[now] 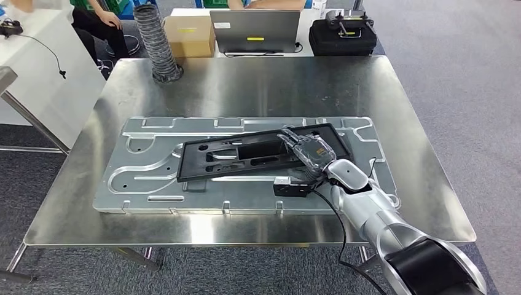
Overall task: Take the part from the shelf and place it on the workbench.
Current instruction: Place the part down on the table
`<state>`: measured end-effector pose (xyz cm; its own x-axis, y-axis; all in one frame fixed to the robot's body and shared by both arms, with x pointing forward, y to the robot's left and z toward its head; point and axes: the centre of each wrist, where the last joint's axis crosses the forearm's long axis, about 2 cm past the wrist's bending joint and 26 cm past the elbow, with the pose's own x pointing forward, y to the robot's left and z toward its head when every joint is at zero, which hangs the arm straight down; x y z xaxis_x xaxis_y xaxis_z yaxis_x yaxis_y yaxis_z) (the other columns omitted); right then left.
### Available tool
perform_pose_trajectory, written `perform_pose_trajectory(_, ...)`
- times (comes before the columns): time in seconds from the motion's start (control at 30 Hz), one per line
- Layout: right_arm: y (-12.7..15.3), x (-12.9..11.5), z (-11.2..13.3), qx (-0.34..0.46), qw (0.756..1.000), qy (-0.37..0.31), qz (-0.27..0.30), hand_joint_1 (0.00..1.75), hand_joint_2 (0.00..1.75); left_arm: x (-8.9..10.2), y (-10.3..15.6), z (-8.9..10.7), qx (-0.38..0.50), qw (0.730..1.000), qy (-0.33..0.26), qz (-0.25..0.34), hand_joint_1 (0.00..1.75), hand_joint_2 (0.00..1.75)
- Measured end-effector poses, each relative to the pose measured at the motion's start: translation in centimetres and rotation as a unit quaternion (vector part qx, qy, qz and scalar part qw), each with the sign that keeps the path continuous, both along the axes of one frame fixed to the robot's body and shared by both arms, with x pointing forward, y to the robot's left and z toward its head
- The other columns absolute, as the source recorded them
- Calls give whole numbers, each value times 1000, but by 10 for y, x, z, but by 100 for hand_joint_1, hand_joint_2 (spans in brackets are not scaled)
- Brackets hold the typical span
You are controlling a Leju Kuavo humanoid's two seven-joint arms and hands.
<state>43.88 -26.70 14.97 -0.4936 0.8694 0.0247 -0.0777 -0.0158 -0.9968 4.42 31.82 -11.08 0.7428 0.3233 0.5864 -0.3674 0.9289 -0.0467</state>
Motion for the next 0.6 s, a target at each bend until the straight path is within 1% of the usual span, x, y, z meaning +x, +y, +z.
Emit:
perform_pose_trajectory(0.1,2,0,0,29,1000,4,6,0,0,0,0,0,1,1000,0,0,0,0)
perform_pose_trajectory(0.3,3,-4,-7,52,999,12,10,0,0,-1,1,0,2,1000,1,0,0,0)
perform_pose_trajectory(0.33,3,-4,-6,69,997,11,16,0,0,-1,1,0,2,1000,1,0,0,0)
perform_pose_trajectory(0.4,3,-4,-4,134,990,12,41,0,0,0,1,0,2,1000,1,0,0,0)
perform_pose_trajectory(0.43,4,-4,-3,178,982,13,55,0,0,0,1,0,1,1000,2,-1,0,0)
perform_pose_trajectory(0.5,5,-5,1,277,958,14,72,0,0,-1,1,0,0,1000,4,-2,0,0)
perform_pose_trajectory(0.6,4,-8,17,414,906,8,84,0,0,0,1,0,0,1000,5,-5,0,0)
